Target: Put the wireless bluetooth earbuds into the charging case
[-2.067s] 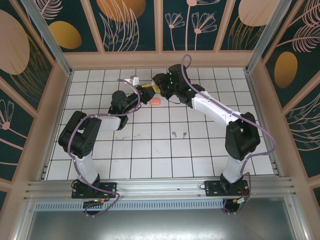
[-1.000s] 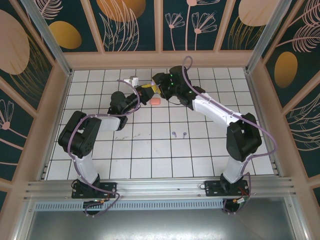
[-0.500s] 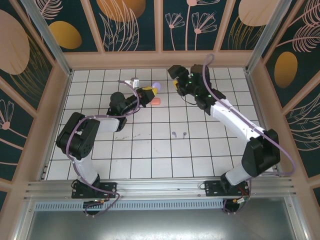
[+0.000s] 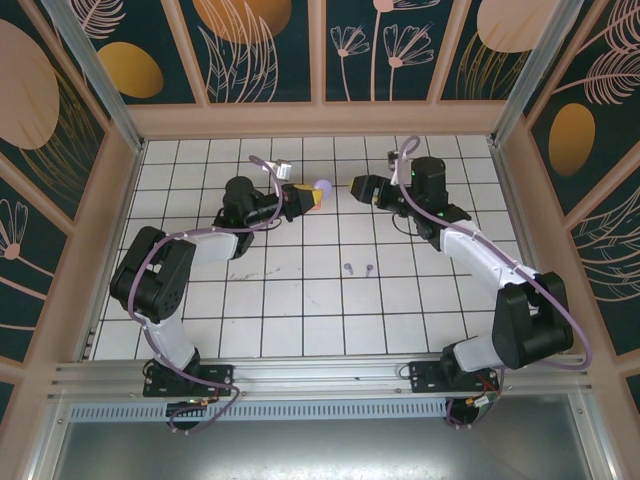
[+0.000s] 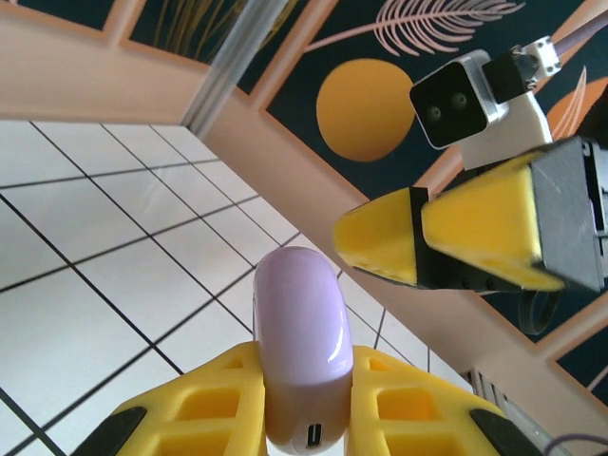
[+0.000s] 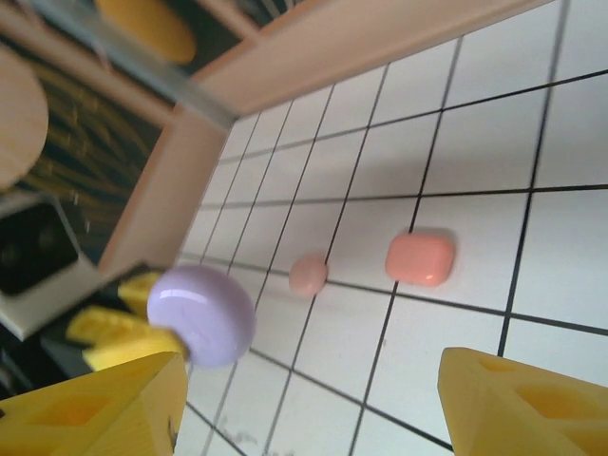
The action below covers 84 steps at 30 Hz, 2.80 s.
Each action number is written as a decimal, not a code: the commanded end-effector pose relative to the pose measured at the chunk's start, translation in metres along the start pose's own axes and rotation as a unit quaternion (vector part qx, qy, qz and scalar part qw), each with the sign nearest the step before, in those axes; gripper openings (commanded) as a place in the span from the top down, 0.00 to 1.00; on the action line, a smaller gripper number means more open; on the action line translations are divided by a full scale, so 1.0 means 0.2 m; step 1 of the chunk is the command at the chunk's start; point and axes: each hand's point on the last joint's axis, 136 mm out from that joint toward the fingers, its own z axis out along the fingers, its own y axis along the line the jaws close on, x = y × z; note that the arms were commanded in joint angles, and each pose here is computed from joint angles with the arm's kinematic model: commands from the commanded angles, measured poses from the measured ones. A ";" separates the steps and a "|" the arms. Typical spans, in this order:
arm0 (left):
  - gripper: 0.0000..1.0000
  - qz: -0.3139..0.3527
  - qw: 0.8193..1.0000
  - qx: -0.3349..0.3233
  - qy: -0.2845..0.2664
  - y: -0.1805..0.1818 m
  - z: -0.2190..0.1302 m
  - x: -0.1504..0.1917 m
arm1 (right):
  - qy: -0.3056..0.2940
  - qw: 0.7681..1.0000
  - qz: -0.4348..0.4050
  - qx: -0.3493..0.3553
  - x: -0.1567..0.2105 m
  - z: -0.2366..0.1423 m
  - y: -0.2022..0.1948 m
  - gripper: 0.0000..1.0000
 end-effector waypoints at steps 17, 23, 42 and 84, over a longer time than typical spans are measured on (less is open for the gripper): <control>1.00 0.017 0.999 0.031 0.035 -0.08 0.01 -0.02 | 0.047 0.988 -0.128 -0.078 0.09 0.21 0.16 0.35; 1.00 0.019 0.998 0.040 0.037 -0.11 0.01 -0.03 | 0.049 0.990 -0.120 -0.054 0.09 0.26 0.08 0.37; 1.00 0.036 0.997 0.053 0.032 -0.18 -0.01 -0.08 | 0.050 0.991 -0.091 -0.086 0.11 0.10 0.04 0.44; 1.00 0.036 0.997 0.060 0.035 -0.20 -0.01 -0.09 | 0.054 0.986 -0.088 -0.134 0.02 0.26 0.17 0.67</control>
